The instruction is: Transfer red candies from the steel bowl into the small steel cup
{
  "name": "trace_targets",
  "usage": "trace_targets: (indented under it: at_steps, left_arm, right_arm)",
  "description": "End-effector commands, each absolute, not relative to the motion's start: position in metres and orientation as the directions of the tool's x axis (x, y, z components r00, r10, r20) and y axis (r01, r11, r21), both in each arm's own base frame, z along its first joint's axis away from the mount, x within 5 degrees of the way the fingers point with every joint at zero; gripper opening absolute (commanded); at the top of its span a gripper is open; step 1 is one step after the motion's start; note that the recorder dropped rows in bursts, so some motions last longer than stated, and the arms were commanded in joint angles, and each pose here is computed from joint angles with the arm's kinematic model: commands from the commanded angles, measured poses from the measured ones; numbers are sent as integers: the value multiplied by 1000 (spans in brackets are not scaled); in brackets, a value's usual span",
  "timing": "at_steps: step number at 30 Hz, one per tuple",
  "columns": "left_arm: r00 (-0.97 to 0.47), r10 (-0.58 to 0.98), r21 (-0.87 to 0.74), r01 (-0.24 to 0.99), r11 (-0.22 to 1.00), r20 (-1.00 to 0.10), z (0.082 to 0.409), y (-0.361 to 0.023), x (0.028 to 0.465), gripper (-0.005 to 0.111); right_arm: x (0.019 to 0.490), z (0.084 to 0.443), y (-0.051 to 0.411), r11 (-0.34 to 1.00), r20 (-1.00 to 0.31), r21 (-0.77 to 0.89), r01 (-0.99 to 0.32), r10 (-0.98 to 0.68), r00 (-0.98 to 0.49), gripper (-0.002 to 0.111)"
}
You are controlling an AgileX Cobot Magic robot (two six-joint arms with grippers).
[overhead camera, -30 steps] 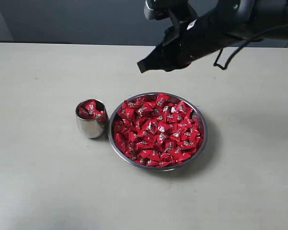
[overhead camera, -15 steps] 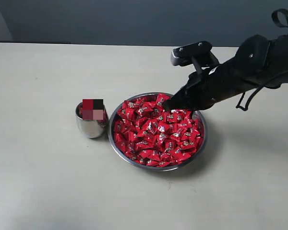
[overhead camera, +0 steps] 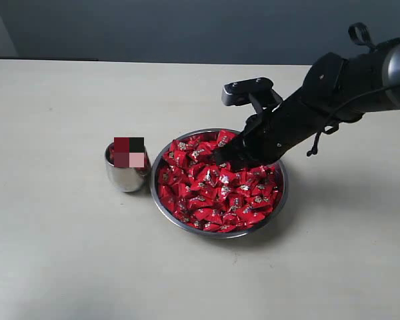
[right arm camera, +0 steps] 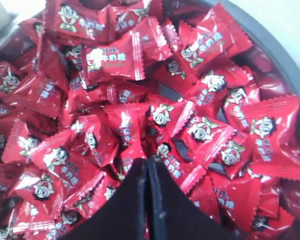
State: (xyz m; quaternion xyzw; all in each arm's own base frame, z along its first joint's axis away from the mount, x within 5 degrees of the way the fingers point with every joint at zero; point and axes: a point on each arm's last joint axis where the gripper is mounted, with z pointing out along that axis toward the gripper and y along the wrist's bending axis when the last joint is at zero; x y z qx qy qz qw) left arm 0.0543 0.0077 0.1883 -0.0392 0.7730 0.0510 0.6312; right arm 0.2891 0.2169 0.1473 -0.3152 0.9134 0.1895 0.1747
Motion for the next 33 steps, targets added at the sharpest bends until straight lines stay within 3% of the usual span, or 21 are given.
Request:
trace_targets:
  at_steps: [1,5,11,13,33]
  left_arm:
    - [-198,1,26,-126,992,-980,187,8,54,0]
    - [-198,1,26,-126,992,-980,187,8,54,0]
    - [-198,1,26,-126,992,-980,187,8,54,0]
    - [-198,1,26,-126,992,-980,187,8,54,0]
    - [-198,1,26,-126,992,-980,187,8,54,0]
  right_arm:
    - [292,146,222,705,-412,265,-658,-534,-739,-1]
    - [292,147,223,697,-400,275,-662,-543,-738,1]
    - [292,146,223,693,-398,269,-668,-552,-733,34]
    - [292,147,223,695,-401,267,-668,-550,-732,40]
    - [298,142,222,716,-430,240,-656,-527,-733,40]
